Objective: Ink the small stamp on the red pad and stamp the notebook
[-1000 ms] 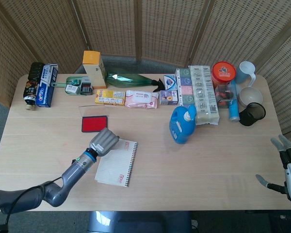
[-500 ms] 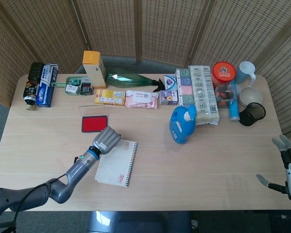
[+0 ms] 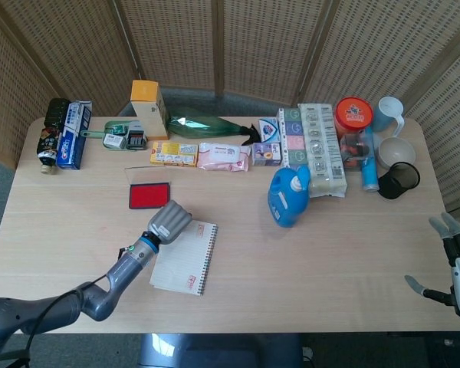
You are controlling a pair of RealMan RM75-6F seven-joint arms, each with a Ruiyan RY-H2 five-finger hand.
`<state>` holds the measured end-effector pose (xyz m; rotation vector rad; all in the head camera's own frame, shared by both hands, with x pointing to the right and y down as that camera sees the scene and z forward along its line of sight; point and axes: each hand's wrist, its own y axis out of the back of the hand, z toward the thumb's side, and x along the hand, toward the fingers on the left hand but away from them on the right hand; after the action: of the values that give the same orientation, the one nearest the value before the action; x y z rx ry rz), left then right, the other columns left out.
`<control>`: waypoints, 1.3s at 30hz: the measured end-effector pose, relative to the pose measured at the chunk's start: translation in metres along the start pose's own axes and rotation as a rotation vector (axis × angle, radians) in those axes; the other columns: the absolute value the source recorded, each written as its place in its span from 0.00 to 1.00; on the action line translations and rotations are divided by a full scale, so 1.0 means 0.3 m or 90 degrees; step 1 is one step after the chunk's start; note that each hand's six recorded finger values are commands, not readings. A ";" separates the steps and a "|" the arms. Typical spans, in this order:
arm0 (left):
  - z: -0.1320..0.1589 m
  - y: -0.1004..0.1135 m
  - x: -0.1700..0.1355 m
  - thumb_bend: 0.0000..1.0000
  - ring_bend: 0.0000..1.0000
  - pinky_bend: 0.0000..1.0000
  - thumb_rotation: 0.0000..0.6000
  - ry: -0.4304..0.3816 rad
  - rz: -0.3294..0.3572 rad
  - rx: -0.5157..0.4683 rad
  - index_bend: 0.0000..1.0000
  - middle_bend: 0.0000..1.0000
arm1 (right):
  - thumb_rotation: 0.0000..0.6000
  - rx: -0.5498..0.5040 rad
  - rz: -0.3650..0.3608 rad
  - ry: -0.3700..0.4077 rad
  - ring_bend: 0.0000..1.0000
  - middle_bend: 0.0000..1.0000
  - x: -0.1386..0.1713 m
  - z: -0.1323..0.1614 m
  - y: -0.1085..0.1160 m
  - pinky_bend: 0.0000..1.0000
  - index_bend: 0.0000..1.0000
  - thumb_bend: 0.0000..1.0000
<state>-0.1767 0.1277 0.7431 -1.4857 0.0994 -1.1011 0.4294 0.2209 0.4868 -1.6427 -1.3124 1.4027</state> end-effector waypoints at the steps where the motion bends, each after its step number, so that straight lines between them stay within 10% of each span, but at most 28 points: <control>1: 0.002 -0.001 0.001 0.35 1.00 1.00 1.00 0.000 -0.001 -0.001 0.64 1.00 | 0.95 0.000 0.000 0.000 0.00 0.00 0.001 0.000 0.000 0.00 0.06 0.00; 39: 0.004 -0.036 0.011 0.35 1.00 1.00 1.00 0.011 -0.015 -0.005 0.64 1.00 | 0.95 -0.005 0.003 0.003 0.00 0.00 0.003 0.001 0.002 0.00 0.06 0.00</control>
<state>-0.1795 0.1294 0.7540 -1.4878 0.0978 -1.1344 0.4292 0.2216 0.4858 -1.6540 -1.3131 1.3973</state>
